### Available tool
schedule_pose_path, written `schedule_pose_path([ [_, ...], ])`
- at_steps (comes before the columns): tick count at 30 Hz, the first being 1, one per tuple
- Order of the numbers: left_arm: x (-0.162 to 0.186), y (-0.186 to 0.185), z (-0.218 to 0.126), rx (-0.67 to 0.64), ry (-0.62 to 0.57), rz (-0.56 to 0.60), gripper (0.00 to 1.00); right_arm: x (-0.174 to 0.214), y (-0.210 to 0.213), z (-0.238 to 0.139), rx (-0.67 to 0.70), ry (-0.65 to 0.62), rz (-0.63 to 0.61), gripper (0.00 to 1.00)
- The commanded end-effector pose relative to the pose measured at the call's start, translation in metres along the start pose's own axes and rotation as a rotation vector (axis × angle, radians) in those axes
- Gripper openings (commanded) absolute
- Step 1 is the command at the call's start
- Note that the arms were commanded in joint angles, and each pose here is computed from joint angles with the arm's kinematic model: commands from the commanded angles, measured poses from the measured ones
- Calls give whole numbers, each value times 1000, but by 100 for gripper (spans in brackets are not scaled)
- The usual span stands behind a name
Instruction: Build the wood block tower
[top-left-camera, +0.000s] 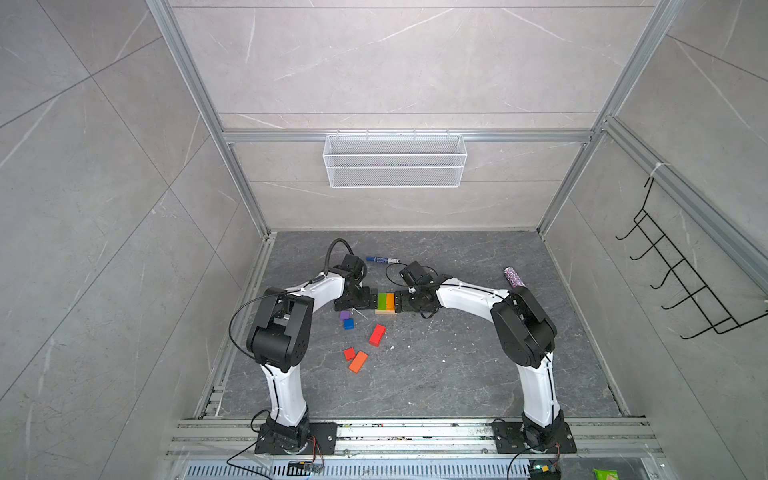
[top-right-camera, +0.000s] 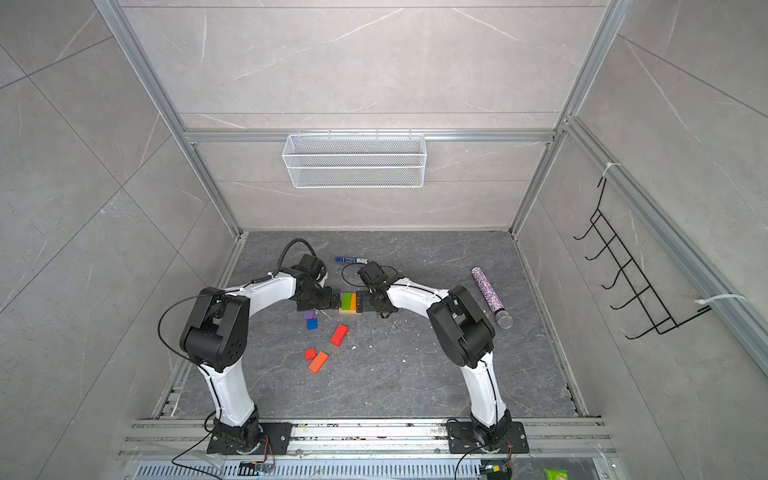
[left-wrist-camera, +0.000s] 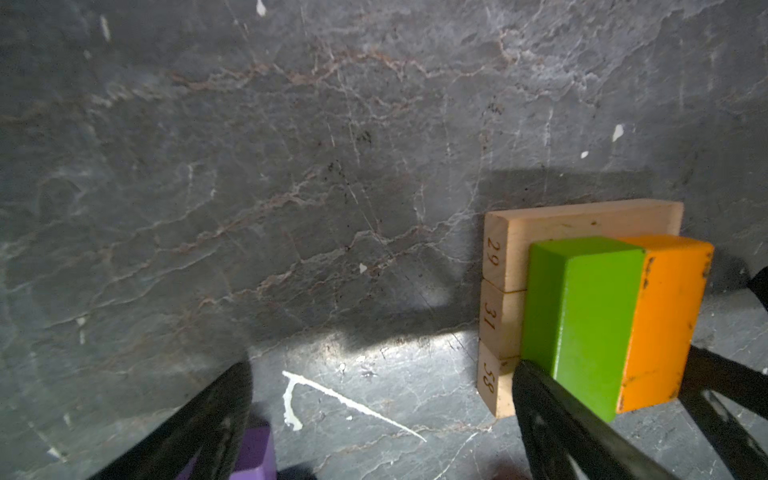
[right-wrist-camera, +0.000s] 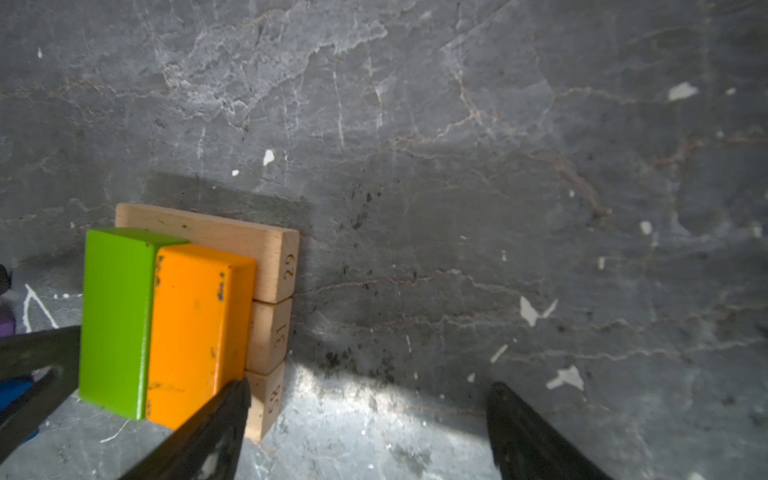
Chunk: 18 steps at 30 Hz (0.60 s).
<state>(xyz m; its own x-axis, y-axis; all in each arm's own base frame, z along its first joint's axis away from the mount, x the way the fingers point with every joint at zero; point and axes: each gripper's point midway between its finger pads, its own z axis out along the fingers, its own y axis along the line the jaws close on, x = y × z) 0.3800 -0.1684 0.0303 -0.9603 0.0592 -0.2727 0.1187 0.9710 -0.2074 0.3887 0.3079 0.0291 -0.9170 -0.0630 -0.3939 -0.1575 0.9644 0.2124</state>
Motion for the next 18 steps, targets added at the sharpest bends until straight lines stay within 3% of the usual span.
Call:
schedule_pose_path([
  [1,-3,-4,-3,0,8,-1,100,8,0,6,17,31,-5,88],
  [18,-17,3,-25,-55,-35,2,100,1,-8,-18,44,-38,12,88],
])
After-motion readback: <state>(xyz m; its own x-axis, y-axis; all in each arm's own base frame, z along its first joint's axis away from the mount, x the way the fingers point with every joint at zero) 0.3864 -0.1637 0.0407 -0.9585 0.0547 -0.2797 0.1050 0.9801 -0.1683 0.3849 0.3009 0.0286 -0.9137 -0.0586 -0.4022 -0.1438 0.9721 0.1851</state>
